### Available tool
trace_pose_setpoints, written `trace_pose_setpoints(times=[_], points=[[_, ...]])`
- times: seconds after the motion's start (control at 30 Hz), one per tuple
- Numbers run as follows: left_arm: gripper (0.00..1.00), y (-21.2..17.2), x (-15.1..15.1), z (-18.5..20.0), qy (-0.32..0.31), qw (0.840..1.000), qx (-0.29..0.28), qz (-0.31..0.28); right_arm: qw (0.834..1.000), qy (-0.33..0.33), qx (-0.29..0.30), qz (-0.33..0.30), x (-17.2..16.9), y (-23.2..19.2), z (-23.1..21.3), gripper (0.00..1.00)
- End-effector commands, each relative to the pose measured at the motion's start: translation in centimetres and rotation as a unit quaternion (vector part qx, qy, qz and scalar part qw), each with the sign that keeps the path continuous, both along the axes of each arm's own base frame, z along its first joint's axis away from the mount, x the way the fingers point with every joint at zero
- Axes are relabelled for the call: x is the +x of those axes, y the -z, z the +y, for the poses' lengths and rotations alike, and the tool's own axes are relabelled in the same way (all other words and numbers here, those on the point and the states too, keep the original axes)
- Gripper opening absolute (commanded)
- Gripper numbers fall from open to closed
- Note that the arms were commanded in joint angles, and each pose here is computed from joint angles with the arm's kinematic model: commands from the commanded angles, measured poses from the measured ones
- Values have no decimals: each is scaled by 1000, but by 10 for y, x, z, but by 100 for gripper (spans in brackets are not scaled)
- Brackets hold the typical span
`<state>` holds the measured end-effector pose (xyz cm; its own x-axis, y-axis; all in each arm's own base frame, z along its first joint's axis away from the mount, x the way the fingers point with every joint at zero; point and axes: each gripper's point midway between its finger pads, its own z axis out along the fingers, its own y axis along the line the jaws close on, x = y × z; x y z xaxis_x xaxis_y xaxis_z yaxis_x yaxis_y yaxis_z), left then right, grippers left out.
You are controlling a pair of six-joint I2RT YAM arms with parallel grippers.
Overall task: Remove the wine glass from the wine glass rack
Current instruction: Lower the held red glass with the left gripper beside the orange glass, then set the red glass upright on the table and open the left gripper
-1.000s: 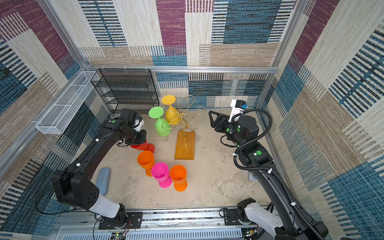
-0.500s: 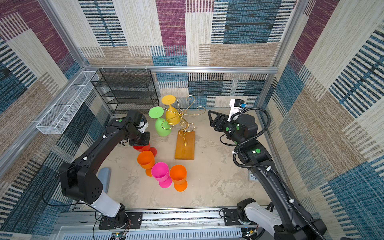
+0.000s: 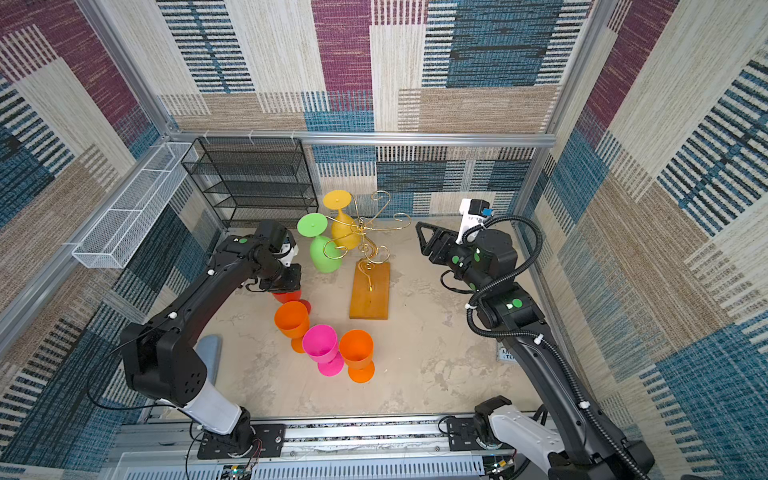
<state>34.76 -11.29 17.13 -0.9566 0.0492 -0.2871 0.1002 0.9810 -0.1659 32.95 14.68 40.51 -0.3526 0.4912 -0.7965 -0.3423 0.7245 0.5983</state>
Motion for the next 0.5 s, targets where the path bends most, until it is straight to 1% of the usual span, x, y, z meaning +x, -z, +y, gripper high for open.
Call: trace_pose_setpoints(times=[0.0, 0.23, 0.37, 0.47], points=[[24, -5, -3, -1, 13, 1000, -1, -2, 1000, -3, 4, -7, -2, -4, 0, 65], [32, -14, -7, -3, 13, 1000, -12, -11, 1000, -2, 5, -6, -4, -3, -1, 65], [38, -35, -13, 0, 13, 999, -15, -35, 1000, 0, 4, -6, -4, -2, -2, 65], [39, -59, -21, 7, 9, 998, -10, -68, 1000, 0, 3, -6, -4, -2, -3, 65]])
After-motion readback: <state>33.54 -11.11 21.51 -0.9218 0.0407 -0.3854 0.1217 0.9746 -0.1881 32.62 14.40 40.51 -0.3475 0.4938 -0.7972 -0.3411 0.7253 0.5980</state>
